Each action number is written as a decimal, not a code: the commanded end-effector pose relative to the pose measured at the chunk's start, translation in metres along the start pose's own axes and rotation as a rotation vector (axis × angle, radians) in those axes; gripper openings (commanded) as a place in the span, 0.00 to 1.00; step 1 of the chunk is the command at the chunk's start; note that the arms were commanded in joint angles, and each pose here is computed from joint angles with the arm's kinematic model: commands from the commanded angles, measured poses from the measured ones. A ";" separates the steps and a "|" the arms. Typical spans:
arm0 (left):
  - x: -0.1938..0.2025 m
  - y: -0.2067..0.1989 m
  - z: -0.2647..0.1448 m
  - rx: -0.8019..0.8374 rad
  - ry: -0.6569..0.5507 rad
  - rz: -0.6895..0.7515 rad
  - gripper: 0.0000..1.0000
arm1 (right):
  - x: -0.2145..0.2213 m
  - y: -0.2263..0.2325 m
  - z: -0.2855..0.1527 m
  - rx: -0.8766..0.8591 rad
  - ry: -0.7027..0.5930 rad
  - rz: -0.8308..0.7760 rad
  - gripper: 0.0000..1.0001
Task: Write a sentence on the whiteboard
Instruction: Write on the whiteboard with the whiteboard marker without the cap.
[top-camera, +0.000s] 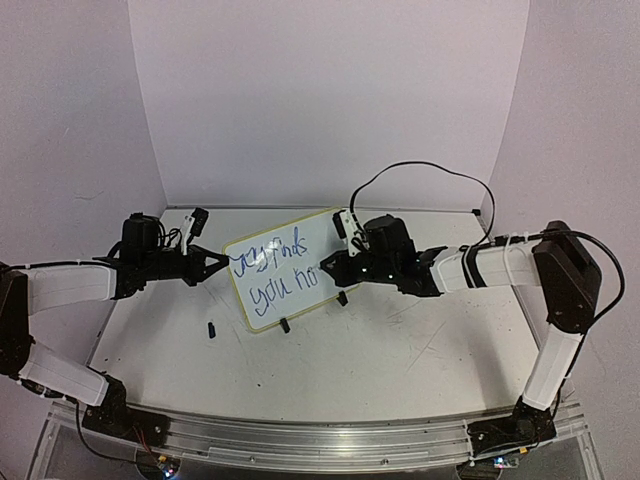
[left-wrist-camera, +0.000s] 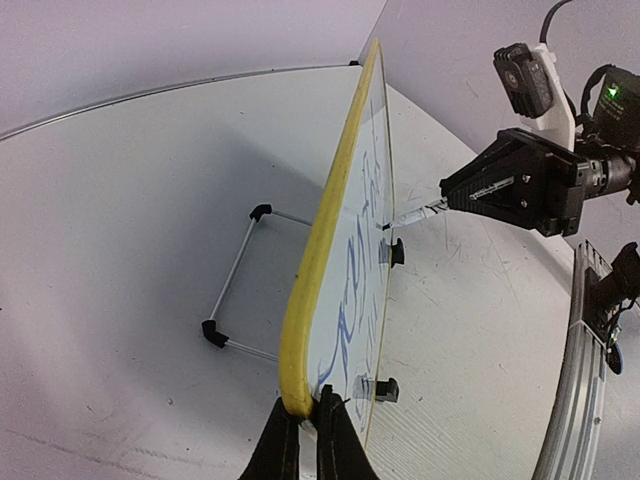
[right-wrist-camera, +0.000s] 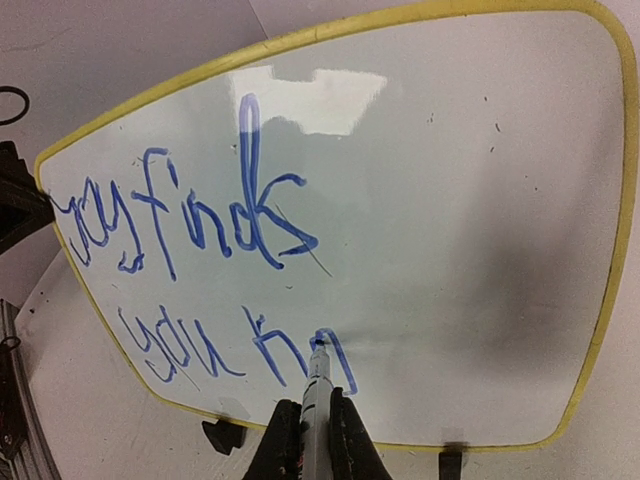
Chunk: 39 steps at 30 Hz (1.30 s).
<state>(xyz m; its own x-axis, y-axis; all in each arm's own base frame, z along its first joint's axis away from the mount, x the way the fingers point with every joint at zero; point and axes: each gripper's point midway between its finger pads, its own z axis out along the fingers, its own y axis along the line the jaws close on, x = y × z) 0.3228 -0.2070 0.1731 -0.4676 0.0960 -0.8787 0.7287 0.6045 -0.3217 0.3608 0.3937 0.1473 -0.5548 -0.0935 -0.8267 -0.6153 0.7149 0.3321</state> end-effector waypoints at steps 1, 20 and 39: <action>0.006 0.006 0.003 -0.031 0.037 0.055 0.00 | 0.001 0.002 0.000 -0.004 -0.012 0.009 0.00; 0.005 0.007 0.003 -0.037 0.037 0.056 0.00 | -0.033 0.000 -0.024 -0.015 -0.093 -0.025 0.00; 0.006 0.007 0.004 -0.038 0.039 0.055 0.00 | -0.026 -0.004 -0.010 -0.008 -0.066 -0.034 0.00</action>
<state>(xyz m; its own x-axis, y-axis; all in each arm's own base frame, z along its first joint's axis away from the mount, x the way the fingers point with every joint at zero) 0.3227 -0.2071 0.1730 -0.4659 0.0979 -0.8794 0.7301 0.6040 -0.3196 0.3631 0.3775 0.1541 -0.5378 -0.0935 -0.8379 -0.6208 0.7164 0.3185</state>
